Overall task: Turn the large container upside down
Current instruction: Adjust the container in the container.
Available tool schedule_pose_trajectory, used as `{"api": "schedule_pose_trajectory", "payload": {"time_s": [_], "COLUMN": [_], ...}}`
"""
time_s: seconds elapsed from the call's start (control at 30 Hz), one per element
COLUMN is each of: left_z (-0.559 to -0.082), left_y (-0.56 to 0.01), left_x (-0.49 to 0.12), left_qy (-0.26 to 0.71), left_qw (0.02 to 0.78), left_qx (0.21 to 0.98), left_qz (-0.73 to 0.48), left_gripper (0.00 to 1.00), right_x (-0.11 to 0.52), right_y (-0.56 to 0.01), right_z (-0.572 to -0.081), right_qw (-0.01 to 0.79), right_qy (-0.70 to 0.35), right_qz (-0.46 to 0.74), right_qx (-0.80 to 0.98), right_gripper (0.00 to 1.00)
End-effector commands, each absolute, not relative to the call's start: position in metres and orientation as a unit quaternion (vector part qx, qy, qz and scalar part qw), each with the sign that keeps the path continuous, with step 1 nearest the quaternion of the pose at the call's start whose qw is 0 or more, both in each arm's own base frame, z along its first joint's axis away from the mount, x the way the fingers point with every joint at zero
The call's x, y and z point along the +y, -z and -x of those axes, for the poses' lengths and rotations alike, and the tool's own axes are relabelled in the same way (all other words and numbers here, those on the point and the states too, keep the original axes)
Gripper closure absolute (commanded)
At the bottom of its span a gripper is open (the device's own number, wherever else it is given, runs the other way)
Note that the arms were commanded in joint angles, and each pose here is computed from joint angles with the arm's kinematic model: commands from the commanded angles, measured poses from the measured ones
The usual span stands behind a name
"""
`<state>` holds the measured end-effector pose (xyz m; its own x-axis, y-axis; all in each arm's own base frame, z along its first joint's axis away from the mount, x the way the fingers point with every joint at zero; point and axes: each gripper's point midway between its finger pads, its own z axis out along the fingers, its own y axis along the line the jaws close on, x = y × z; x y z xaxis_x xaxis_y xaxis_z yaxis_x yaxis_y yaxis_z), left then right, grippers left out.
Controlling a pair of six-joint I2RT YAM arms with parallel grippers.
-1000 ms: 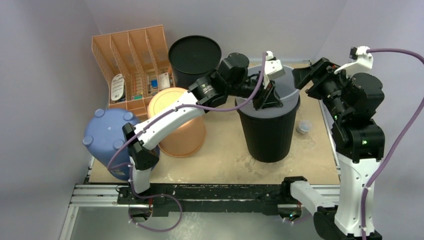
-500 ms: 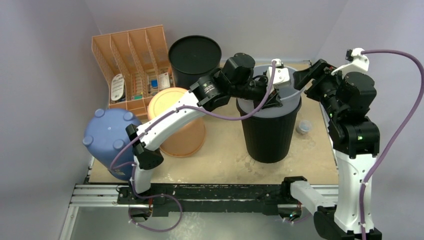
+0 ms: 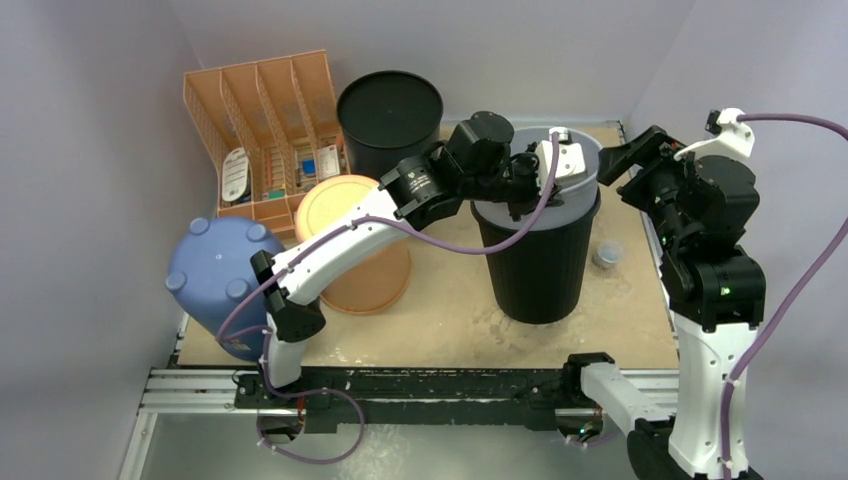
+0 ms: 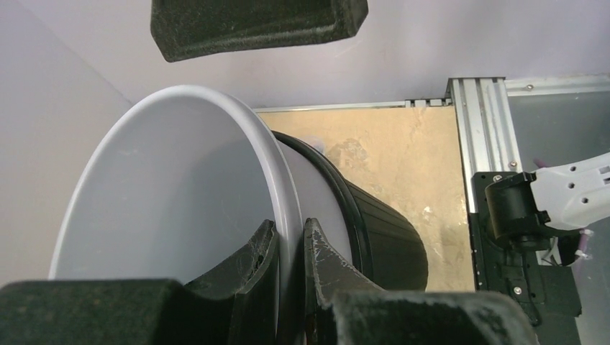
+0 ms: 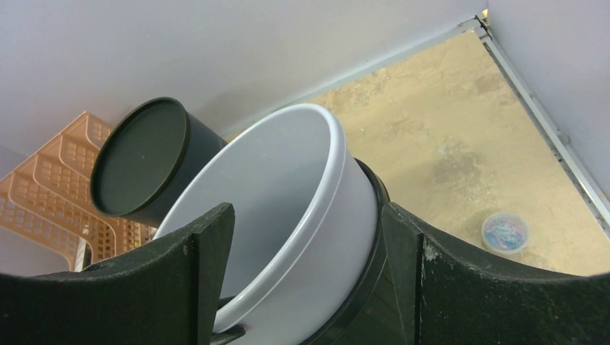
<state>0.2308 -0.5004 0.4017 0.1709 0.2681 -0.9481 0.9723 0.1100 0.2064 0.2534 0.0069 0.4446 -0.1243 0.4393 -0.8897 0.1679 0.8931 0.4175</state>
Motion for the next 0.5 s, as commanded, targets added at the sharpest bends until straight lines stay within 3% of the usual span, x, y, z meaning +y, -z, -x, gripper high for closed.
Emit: {"api": "schedule_pose_trajectory", "payload": {"time_s": [0.0,0.17,0.37,0.47], "left_z": [-0.244,-0.232,-0.206,-0.191], "left_y": [-0.444,-0.456,-0.481,-0.491], "left_x": [-0.482,-0.482,-0.483,-0.483], "left_qy": [0.293,0.317,0.395,0.435], "left_qw": [0.581,0.581,0.572,0.561], "left_qx": [0.516,0.51,0.485,0.47], "left_qz": [-0.557,-0.549,-0.531,-0.524], "left_gripper": [1.0,0.98,0.67,0.59], "right_x": [0.006,0.009,0.006,0.003], "right_y": [-0.451,-0.452,-0.46,-0.464], "right_z": [-0.253,-0.257,-0.254,-0.25], "right_qw": [0.64,0.64,0.648,0.65], "right_qy": [-0.112,-0.119,-0.112,-0.107], "right_qz": [-0.213,-0.208,-0.208,-0.209], "right_qx": [0.73,0.73,0.724,0.723], "right_gripper": [0.22,0.22,0.22,0.22]}}
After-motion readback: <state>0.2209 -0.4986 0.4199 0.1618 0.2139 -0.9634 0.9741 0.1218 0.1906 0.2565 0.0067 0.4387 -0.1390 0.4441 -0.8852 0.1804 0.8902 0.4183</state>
